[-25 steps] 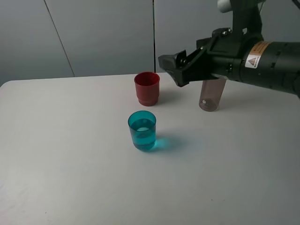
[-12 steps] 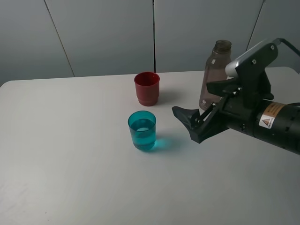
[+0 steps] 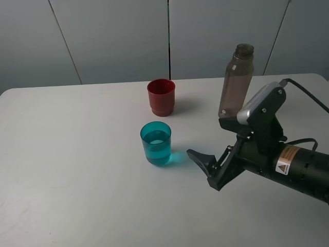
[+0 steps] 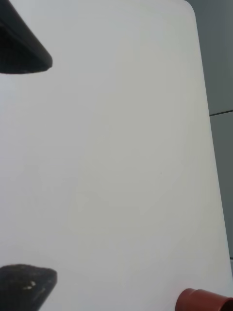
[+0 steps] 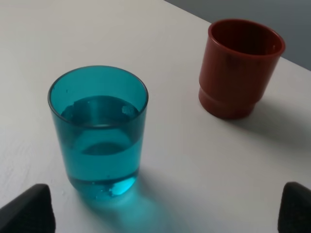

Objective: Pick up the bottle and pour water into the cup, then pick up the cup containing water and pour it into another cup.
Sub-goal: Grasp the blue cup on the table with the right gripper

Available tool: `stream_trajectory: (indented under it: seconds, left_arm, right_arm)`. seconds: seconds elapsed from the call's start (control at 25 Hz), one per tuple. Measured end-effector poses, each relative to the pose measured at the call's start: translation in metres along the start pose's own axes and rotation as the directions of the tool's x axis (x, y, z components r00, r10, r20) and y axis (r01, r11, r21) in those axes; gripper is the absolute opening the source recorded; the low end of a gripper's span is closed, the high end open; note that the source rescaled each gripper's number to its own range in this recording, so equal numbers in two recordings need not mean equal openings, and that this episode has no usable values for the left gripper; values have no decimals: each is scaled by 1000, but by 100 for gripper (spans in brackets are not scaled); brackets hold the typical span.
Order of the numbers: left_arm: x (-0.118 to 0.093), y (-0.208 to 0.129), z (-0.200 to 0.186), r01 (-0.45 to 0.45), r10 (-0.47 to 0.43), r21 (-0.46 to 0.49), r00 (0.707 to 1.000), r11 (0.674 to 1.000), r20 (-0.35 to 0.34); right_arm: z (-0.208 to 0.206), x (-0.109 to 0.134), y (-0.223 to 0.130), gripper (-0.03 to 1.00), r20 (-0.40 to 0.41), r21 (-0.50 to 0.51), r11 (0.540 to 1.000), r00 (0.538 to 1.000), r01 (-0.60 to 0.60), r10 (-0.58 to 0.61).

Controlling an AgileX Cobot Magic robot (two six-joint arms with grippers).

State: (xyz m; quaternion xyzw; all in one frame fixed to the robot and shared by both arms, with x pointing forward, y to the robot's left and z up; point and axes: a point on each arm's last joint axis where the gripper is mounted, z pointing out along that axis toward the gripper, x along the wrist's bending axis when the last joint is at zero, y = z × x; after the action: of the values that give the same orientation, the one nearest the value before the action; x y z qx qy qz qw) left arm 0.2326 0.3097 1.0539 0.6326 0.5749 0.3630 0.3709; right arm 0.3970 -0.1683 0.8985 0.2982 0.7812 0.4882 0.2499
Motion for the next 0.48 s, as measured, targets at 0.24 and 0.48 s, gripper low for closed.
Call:
stream_trajectory:
  seconds: [0.24, 0.48]
  left_arm:
    - [0, 0, 0, -4, 4, 0, 1000, 1000, 0]
    - [0, 0, 0, -2, 2, 0, 1000, 1000, 0]
  right_arm:
    - [20, 5, -23, 100, -41, 22, 1000, 999, -1, 2]
    - [53, 7, -31, 100, -69, 19, 1000, 998, 5, -3]
